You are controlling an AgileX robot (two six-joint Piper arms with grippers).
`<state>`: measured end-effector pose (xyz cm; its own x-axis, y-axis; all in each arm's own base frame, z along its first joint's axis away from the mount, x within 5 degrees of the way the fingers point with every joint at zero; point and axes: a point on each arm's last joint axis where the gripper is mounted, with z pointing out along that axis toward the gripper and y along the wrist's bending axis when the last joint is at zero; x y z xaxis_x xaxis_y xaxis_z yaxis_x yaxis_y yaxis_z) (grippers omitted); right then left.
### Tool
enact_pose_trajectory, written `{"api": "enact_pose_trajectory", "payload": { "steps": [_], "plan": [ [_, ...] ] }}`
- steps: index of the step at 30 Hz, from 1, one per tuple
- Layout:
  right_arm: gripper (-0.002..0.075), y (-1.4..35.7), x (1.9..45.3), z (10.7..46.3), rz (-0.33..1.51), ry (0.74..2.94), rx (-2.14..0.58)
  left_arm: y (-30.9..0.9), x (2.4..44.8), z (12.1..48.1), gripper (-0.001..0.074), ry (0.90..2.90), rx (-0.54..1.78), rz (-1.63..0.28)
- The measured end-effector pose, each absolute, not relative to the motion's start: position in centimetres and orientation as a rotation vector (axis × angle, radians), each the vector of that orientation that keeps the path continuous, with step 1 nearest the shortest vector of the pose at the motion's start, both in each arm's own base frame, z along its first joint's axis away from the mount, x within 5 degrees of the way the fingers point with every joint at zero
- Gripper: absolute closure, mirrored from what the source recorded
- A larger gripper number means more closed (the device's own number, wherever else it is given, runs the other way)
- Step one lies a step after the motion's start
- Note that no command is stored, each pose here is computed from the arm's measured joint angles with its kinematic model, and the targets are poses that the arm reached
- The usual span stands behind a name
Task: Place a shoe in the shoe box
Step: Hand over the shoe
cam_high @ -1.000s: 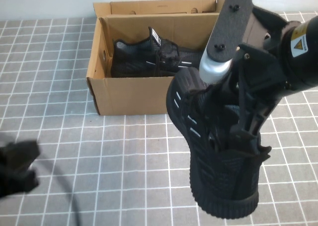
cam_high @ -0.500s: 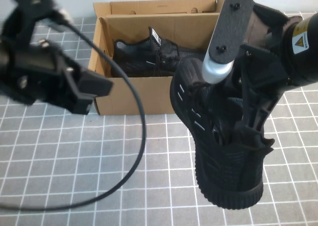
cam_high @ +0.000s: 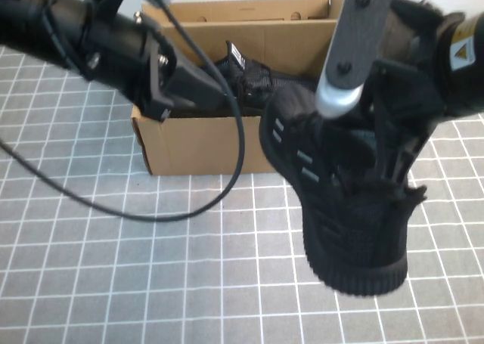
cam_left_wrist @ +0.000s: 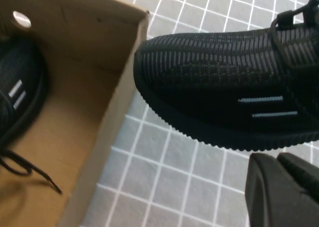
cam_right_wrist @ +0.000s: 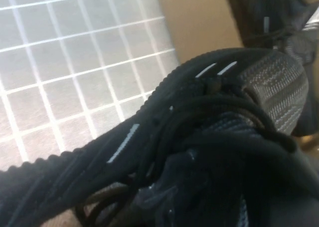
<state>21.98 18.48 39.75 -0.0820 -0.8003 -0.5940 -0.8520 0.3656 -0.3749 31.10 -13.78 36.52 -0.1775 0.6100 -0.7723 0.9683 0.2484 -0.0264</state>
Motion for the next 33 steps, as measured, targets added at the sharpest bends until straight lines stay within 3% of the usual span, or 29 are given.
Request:
{"api": "enact_pose_trajectory", "payload": {
  "steps": [7,16,24,27,33],
  "plan": [
    [0.0727,17.9,22.6,39.9,0.085,1.835,-1.456,-15.0,32.7,37.1,0.0737,1.773,1.465,-0.734],
    [0.0727,18.5,21.2,40.7,0.143,1.609,-1.751,-17.8,31.2,36.5,0.0737,1.745,1.642,-0.668],
    [0.0727,18.5,20.6,41.7,0.157,1.528,-1.827,-19.1,30.3,36.2,0.0730,1.724,1.721,-0.651],
    [0.0727,18.3,20.6,41.6,0.138,1.532,-1.844,-19.6,30.0,36.1,0.0686,1.717,1.759,-0.628],
    [0.0727,18.0,20.9,41.5,0.068,1.535,-1.866,-18.9,28.3,38.2,0.0472,1.672,1.781,-0.532]
  ]
}}
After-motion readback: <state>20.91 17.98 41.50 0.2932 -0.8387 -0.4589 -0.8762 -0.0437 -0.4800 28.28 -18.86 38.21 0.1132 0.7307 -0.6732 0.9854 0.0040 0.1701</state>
